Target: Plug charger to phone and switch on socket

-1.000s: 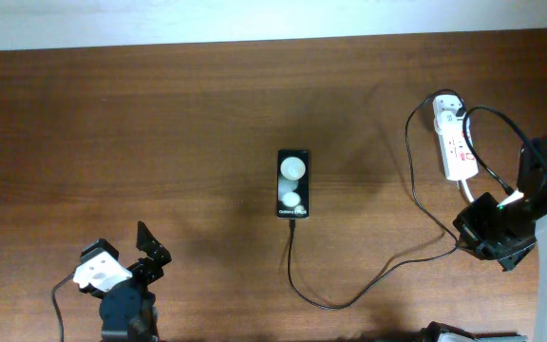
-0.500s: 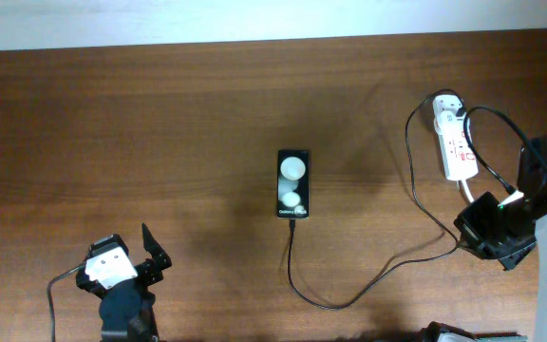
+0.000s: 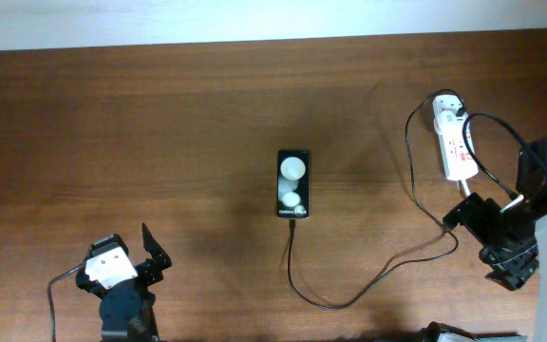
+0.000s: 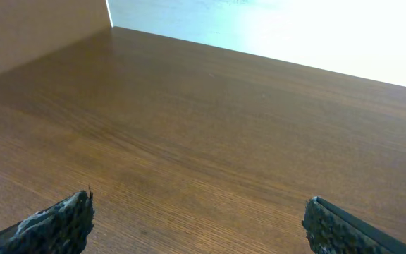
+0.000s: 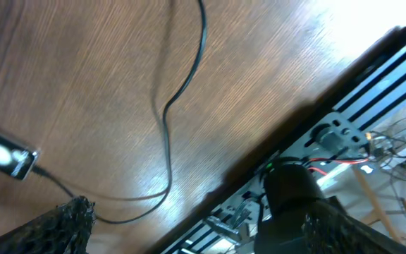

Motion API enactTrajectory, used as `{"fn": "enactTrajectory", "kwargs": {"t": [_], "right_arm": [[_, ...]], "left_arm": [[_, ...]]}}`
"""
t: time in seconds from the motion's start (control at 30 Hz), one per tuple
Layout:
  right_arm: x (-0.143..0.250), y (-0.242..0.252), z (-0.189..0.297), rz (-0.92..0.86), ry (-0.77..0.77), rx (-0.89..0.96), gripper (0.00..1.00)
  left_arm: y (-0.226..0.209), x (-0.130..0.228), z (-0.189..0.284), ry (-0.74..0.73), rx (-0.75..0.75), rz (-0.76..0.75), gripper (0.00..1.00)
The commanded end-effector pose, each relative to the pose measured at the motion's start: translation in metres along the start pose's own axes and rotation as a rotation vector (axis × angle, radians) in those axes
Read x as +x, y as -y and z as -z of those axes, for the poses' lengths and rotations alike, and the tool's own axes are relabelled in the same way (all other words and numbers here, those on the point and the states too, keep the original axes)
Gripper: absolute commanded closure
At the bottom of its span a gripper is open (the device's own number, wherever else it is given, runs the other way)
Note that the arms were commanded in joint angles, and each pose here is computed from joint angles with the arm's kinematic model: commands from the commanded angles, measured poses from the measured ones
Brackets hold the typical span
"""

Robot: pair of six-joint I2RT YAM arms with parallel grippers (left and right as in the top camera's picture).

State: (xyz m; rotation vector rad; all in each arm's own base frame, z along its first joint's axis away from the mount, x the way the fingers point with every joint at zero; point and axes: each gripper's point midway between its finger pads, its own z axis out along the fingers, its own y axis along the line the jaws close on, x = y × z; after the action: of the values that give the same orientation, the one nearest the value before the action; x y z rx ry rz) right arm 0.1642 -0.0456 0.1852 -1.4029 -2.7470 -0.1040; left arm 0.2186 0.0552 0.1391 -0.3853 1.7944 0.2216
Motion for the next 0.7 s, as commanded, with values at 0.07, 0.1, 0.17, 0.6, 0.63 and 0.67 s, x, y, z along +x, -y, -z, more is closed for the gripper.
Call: {"fn": "enactTrajectory", "kwargs": {"t": [0.07, 0.1, 0.17, 0.6, 0.63, 0.67], "right_arm": [[-0.01, 0.008, 0.002, 0.01, 0.07, 0.053, 0.01], [-0.01, 0.004, 0.002, 0.026, 0.076, 0.049, 0.01], [-0.012, -0.007, 0.001, 0.072, 0.102, 0.033, 0.01], [-0.004, -0.089, -0.027, 0.384, 0.294, -0.157, 0.01], [-0.004, -0.089, -0.027, 0.385, 0.311, -0.175, 0.01], [-0.002, -0.087, -0.026, 0.385, 0.344, -0.208, 0.01]], "left_arm": [[-0.004, 0.002, -0.001, 0.0, -0.02, -0.02, 0.01], [-0.004, 0.001, -0.001, 0.001, -0.02, -0.019, 0.01], [-0.004, 0.002, -0.001, 0.0, -0.02, -0.02, 0.01], [-0.004, 0.001, -0.001, 0.001, -0.02, -0.019, 0.01], [-0.004, 0.002, -0.001, 0.0, -0.02, -0.02, 0.01], [-0.004, 0.001, -0.001, 0.001, -0.02, -0.019, 0.01]]}}
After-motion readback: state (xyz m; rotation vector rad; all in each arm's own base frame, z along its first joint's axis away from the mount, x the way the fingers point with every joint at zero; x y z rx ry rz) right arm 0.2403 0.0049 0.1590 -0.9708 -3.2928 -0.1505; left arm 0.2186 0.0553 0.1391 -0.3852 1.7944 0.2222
